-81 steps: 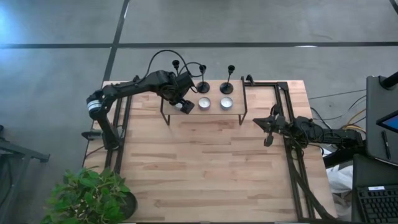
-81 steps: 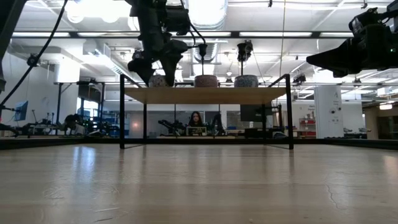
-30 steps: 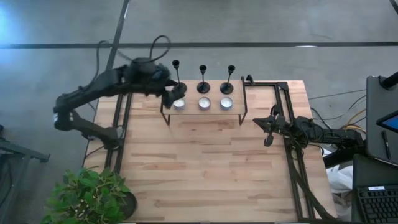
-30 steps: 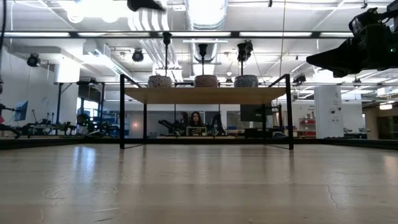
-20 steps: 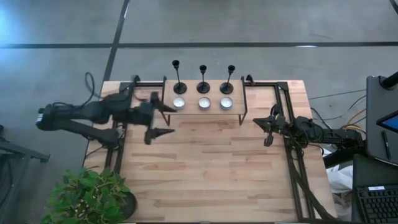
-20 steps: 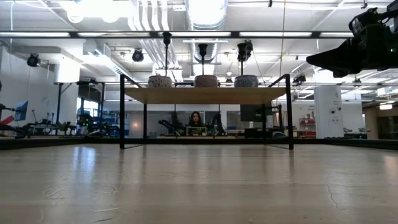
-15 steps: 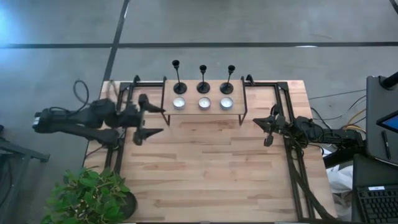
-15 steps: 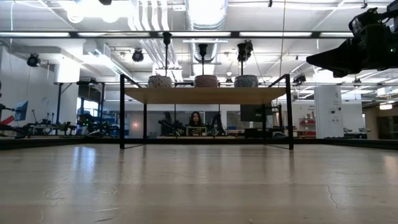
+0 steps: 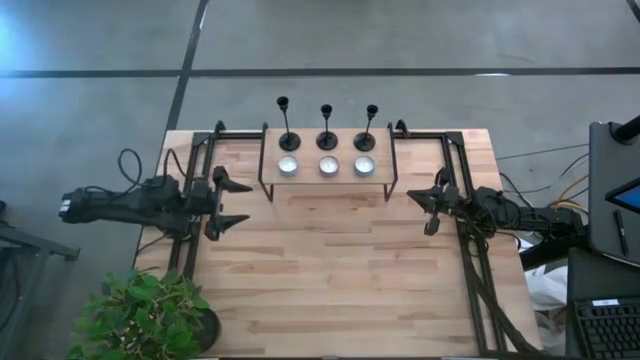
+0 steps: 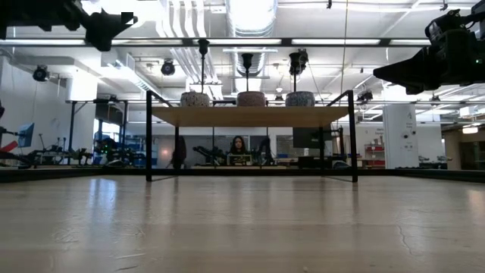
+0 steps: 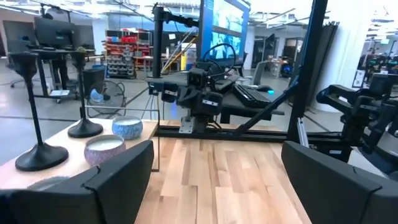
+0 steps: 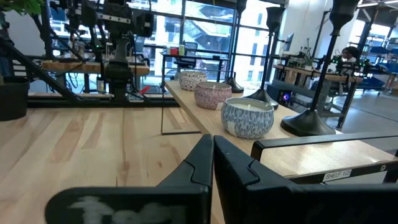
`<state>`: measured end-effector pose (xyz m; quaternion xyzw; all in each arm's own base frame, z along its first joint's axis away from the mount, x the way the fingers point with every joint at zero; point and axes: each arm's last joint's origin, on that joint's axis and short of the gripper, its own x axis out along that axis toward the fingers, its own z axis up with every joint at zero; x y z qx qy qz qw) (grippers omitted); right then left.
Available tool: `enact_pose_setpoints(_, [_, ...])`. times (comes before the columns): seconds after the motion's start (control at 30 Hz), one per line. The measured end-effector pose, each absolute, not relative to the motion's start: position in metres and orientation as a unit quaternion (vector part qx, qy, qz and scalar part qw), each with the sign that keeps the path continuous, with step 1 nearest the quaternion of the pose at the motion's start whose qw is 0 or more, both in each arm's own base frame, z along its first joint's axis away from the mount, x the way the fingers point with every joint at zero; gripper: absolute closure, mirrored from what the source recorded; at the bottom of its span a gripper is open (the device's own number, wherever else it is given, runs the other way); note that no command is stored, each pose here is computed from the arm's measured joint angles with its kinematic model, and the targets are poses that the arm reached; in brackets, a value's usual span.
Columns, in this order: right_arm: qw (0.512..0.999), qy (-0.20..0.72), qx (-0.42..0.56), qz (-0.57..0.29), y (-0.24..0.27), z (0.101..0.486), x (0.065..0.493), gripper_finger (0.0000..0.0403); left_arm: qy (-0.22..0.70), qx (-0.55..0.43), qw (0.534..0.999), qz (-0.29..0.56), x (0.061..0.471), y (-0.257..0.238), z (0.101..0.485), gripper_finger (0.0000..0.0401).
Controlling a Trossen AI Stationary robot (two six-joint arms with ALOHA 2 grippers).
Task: Pick & Place candle stick holders
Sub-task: Return to Home Position
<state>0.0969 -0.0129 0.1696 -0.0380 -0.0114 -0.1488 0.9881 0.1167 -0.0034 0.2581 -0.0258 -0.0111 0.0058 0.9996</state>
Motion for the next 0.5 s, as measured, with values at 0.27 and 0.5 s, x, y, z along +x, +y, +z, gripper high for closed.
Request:
enact_pose_setpoints(0.27, [0.988, -0.011, -0.038, -0.148, -0.013, 0.169, 0.097, 0.0394, 0.029, -0.012, 0.999, -0.003, 0.109, -0.004, 0.244, 0.0041])
enact_pose_setpoints(0.5, [0.988, -0.011, -0.039, -0.149, -0.013, 0.17, 0.097, 0.0394, 0.027, -0.004, 1.0, 0.016, 0.103, -0.002, 0.23, 0.0041])
